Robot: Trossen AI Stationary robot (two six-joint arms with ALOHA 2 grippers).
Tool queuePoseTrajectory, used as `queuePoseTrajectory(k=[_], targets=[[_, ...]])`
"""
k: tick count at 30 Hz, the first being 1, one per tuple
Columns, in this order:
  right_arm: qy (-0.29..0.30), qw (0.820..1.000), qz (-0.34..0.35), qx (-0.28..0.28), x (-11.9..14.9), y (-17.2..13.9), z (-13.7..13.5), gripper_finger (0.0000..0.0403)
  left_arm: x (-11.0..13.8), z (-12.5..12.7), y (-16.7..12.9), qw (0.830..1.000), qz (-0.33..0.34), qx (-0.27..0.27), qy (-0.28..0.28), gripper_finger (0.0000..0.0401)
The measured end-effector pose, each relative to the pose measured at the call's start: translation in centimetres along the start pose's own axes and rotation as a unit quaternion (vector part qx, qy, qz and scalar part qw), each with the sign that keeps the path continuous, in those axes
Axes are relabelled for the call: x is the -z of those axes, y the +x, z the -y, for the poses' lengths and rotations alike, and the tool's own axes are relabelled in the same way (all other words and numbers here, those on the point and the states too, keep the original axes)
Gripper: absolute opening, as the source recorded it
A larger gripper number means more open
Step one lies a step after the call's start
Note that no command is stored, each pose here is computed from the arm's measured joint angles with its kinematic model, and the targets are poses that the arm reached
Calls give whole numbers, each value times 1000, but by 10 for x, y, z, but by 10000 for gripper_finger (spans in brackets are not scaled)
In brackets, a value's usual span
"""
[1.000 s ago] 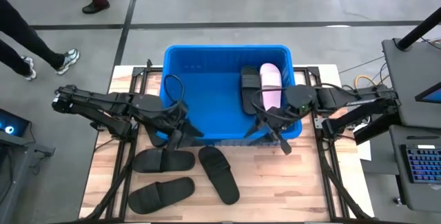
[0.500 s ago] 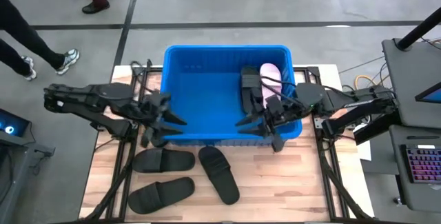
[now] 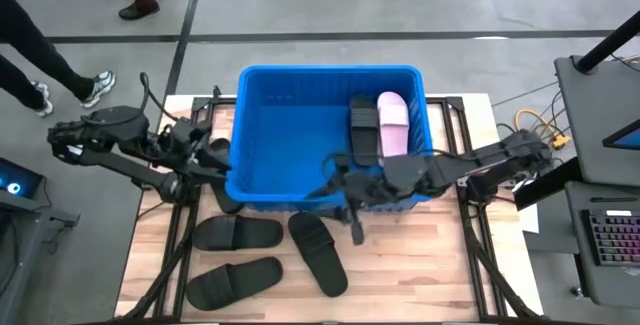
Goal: Pick and place slides into bin
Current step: Put the black slide into the blue bin
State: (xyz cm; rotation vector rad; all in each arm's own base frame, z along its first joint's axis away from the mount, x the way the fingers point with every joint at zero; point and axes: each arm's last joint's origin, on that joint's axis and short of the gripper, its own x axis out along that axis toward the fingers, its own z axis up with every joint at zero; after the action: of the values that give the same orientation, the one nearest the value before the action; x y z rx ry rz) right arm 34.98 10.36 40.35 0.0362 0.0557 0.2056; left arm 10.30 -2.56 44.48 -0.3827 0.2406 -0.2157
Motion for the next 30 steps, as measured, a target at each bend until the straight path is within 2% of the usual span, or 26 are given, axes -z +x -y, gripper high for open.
queuePoseTrajectory(k=[5,8,11,14,19,23,26,30], targets=[[-40,997,-68,7,2,24,-7,215,5,-2,-6,1000,-7,-3,-1,118],[-62,985,-154,35,10,35,-7,250,9,-4,-10,1000,-5,-2,-2,118],[-58,969,-232,61,16,43,-6,272,15,-6,-13,1000,-6,-4,-3,118],[-43,952,-296,70,22,49,-7,278,20,-9,-15,1000,-8,-5,-4,118],[-31,934,-352,60,37,66,-18,266,27,-11,-18,1000,-4,-5,-17,118],[-62,914,-400,29,57,77,-35,255,32,-14,-22,1000,1,-11,-27,118],[-97,891,-443,10,82,85,-47,250,33,-15,-23,999,1,-13,-30,118],[-108,872,-478,0,110,94,-61,248,33,-15,-28,999,9,-11,-30,118]])
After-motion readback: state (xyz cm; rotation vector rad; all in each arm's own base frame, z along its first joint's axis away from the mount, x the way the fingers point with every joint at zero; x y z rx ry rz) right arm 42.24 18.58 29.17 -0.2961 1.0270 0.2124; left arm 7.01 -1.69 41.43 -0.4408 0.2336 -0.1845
